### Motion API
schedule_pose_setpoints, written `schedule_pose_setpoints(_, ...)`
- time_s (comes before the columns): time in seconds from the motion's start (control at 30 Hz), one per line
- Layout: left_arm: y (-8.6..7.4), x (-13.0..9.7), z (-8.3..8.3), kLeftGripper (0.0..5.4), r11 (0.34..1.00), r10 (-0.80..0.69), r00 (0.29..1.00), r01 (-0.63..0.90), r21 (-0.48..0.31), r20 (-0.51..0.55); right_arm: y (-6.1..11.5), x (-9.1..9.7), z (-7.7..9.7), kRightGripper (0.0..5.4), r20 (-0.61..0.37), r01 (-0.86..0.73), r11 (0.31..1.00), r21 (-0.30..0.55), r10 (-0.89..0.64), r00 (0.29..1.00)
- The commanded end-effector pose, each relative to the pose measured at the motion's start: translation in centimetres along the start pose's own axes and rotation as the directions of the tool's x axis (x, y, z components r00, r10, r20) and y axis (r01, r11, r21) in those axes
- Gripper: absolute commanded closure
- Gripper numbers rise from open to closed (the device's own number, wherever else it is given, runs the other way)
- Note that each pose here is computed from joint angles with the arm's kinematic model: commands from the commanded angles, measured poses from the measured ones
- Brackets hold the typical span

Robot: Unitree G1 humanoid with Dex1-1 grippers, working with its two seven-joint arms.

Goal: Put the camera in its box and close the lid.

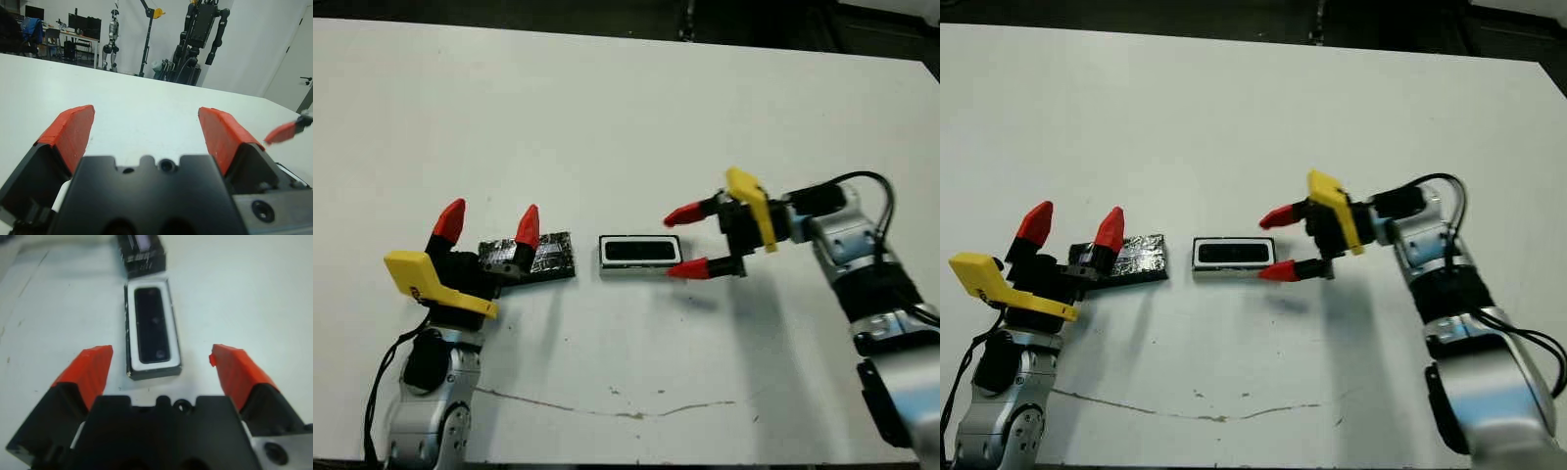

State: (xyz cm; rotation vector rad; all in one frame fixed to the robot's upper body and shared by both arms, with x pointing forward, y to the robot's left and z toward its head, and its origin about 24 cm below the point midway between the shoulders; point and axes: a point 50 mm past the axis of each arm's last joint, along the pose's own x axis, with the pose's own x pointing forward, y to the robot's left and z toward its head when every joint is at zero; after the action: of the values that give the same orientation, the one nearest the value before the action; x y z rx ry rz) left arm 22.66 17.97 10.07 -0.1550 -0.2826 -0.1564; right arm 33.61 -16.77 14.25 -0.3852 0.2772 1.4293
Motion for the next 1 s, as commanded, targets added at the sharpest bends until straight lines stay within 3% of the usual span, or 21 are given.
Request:
schedule_pose_setpoints(0.03, 0.1, -0.2, -0.3, 0.0, 1.0, -0.003, 1.0, 0.003, 0.003, -0.028, 0.3, -2.2, 0.8, 0.02, 0.026, 0.067, 0.998, -0.016, -0.067, 0.997)
schedule_pose_setpoints(0.27, 0.0, -0.1, -0.2, 0.0, 1.0, -0.005, 1.0, 0.005, 0.001, -0.028, 0.8, -4.2, 2.1, 0.02, 0.105, 0.141, 0.989, -0.054, -0.135, 0.985)
schedule_pose_setpoints(0.4, 0.0, -0.1, -0.2, 0.0, 1.0, -0.005, 1.0, 0.006, 0.017, -0.026, 1.5, -4.8, 2.1, 0.02, 0.207, 0.304, 0.952, 0.028, -0.303, 0.93)
schedule_pose_setpoints(0.57, 0.6, 0.1, 0.3, 0.0, 0.998, -0.034, 0.999, 0.035, 0.056, -0.021, 4.0, -4.7, -0.2, 0.43, 0.294, 0.545, 0.81, 0.216, -0.586, 0.755)
schedule_pose_setpoints(0.67, 1.5, 0.6, 1.3, 0.0, 0.979, -0.094, 0.995, 0.095, 0.181, -0.014, 6.1, -4.5, -2.0, 0.9, 0.319, 0.618, 0.714, 0.329, -0.7, 0.639)
schedule_pose_setpoints(0.77, 2.4, 1.3, 2.8, 0.0, 0.948, -0.209, 0.977, 0.213, 0.238, -0.042, 8.1, -4.1, -3.7, 1.31, 0.28, 0.67, 0.603, 0.433, -0.797, 0.535)
schedule_pose_setpoints(1.0, 4.5, 3.7, 6.5, 0.0, 0.769, -0.473, 0.857, 0.515, 0.38, -0.205, 12.2, -2.9, -6.3, 2.4, 0.21, 0.733, 0.436, 0.523, -0.899, 0.385)
